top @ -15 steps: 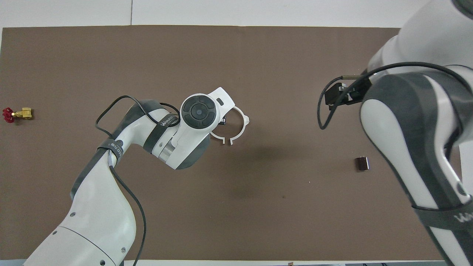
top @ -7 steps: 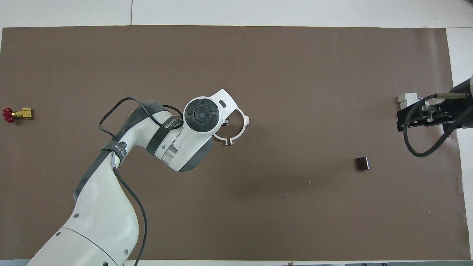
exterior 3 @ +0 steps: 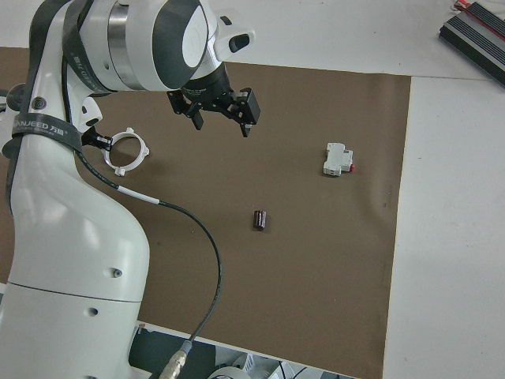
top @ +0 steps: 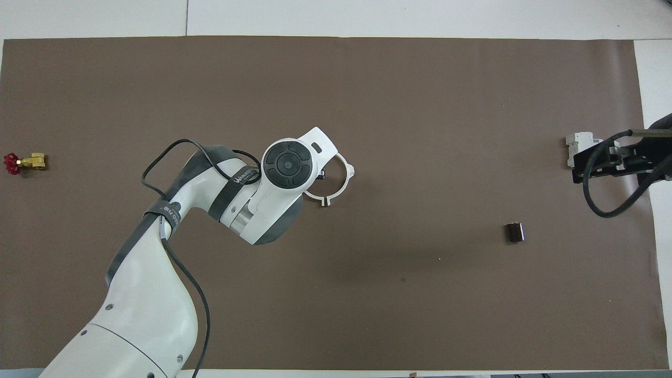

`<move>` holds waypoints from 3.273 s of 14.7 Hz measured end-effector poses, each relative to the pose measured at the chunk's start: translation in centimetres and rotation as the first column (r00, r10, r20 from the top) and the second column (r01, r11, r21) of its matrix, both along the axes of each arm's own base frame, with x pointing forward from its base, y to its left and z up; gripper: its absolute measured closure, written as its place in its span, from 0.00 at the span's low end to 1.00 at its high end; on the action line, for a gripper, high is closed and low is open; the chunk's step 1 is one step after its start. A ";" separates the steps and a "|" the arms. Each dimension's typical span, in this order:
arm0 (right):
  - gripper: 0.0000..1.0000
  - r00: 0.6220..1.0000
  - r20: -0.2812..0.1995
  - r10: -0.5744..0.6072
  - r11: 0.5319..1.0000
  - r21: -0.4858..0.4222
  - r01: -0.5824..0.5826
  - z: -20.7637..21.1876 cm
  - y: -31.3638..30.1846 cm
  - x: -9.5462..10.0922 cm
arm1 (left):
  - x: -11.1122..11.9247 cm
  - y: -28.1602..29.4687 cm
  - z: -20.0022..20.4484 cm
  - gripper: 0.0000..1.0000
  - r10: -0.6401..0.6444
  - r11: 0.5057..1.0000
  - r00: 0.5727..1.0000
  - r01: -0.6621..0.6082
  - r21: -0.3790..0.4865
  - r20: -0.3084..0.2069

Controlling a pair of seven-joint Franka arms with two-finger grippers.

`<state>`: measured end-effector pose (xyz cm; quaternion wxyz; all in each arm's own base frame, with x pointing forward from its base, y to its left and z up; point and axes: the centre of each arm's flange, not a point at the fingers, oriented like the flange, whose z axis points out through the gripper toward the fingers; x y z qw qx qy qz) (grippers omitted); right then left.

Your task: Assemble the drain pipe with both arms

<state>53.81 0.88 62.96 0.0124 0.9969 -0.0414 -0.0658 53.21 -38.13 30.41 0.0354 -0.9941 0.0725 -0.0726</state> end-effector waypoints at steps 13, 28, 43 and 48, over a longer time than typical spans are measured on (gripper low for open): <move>0.00 0.999 0.031 -0.022 1.000 -0.002 0.022 0.8 -1.5 -0.6 | -0.2 -0.3 0.0 0.79 0.037 0.999 0.999 -0.037 -0.006 0.002; 0.00 0.999 0.032 -0.022 1.000 -0.002 0.022 0.8 -1.5 -0.5 | 1.2 4.1 4.9 0.00 0.126 0.992 0.992 -0.126 0.003 0.010; 0.00 0.999 0.039 -0.020 1.000 -0.001 0.020 1.1 -1.4 -0.5 | 3.2 38.3 18.9 0.00 0.228 0.967 0.965 -0.239 -0.085 -0.127; 0.00 0.999 0.052 -0.012 1.000 -0.001 0.012 1.7 -1.0 -0.6 | 1.4 41.4 26.3 0.00 0.237 0.965 0.966 -0.247 -0.093 -0.104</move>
